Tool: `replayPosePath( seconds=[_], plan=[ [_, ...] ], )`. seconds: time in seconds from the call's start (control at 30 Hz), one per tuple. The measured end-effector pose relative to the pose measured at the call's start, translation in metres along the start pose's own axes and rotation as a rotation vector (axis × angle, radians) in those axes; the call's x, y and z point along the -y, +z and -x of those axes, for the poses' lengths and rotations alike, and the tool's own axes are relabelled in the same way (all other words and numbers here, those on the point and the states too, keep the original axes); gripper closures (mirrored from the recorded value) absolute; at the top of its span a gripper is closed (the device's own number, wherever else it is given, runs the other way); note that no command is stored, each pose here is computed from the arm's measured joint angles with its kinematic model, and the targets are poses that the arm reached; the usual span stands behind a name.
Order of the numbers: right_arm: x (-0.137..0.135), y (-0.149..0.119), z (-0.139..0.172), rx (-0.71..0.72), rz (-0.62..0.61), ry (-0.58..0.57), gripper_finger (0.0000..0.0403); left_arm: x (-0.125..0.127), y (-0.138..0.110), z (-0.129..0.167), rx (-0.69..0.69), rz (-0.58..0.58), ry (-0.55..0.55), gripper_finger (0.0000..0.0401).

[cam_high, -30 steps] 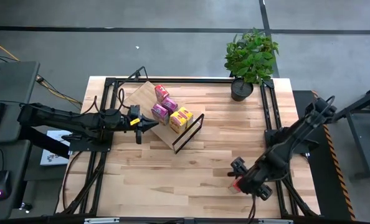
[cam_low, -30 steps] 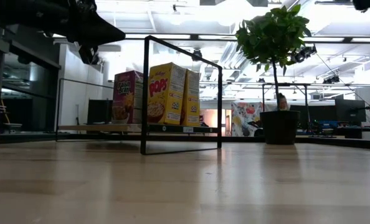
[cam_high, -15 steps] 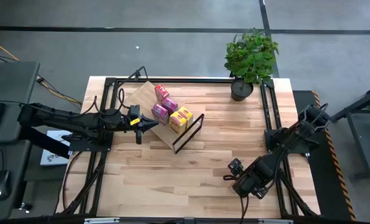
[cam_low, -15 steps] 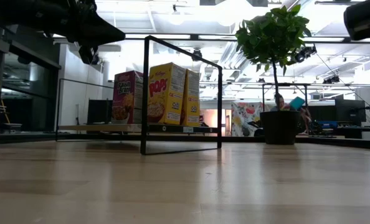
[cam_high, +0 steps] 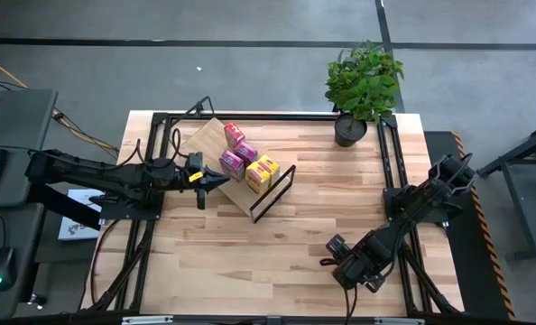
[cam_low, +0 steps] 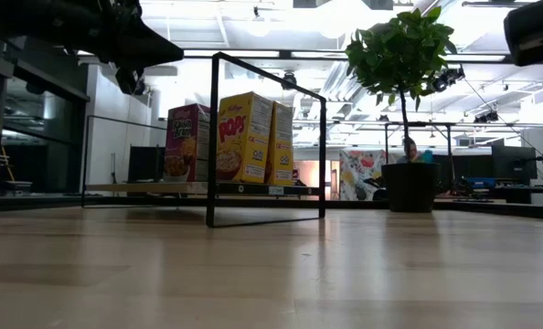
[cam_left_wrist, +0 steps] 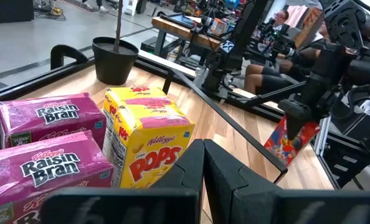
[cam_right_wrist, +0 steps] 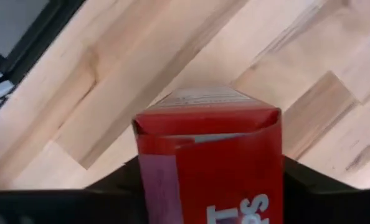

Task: Stack cereal on shelf
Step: Put the red cereal box on the shelf aligned with the other red cereal box

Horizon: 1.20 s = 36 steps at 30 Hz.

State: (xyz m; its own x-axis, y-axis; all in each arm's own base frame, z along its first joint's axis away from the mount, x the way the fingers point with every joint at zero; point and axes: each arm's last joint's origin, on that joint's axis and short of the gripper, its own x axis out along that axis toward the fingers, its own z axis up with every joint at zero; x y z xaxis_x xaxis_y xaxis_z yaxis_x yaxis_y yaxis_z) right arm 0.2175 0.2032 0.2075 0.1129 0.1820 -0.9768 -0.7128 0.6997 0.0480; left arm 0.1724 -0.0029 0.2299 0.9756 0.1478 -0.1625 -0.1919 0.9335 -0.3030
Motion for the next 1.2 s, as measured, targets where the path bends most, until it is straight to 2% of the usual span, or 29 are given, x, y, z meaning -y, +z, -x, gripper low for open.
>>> replayPosePath(
  seconds=[0.17,0.3,0.4,0.5,0.63,0.73,0.83,0.93,1.07,1.2],
  plan=[
    [0.002,0.005,0.016,0.070,0.032,0.024,0.0282,-0.002,0.000,0.000,0.011,-0.053,0.049,0.0401],
    [0.018,0.019,0.045,0.221,0.086,-0.064,0.0299,-0.003,0.004,0.004,0.059,-0.145,0.114,0.0401],
    [0.040,0.035,0.075,0.363,0.135,-0.221,0.0285,-0.004,0.011,0.011,0.110,-0.217,0.152,0.0401],
    [0.072,0.046,0.107,0.463,0.156,-0.440,0.0268,-0.004,0.018,0.021,0.166,-0.294,0.172,0.0401],
    [0.128,0.047,0.154,0.594,0.050,-0.752,0.0259,-0.004,0.027,0.035,0.238,-0.395,0.176,0.0401],
    [0.177,0.031,0.181,0.661,-0.071,-0.879,0.0258,-0.004,0.031,0.044,0.274,-0.422,0.172,0.0401],
    [0.217,0.008,0.190,0.644,-0.173,-0.897,0.0258,-0.003,0.032,0.049,0.287,-0.413,0.106,0.0399],
    [0.241,-0.012,0.189,0.656,-0.242,-0.836,0.0257,0.001,0.033,0.050,0.295,-0.379,0.025,0.0386],
    [0.246,-0.018,0.190,0.708,-0.266,-0.745,0.0257,0.007,0.035,0.051,0.320,-0.332,-0.090,0.0335],
    [0.240,-0.012,0.188,0.721,-0.258,-0.726,0.0257,0.016,0.048,0.049,0.317,-0.364,-0.110,0.0253]
  ],
)
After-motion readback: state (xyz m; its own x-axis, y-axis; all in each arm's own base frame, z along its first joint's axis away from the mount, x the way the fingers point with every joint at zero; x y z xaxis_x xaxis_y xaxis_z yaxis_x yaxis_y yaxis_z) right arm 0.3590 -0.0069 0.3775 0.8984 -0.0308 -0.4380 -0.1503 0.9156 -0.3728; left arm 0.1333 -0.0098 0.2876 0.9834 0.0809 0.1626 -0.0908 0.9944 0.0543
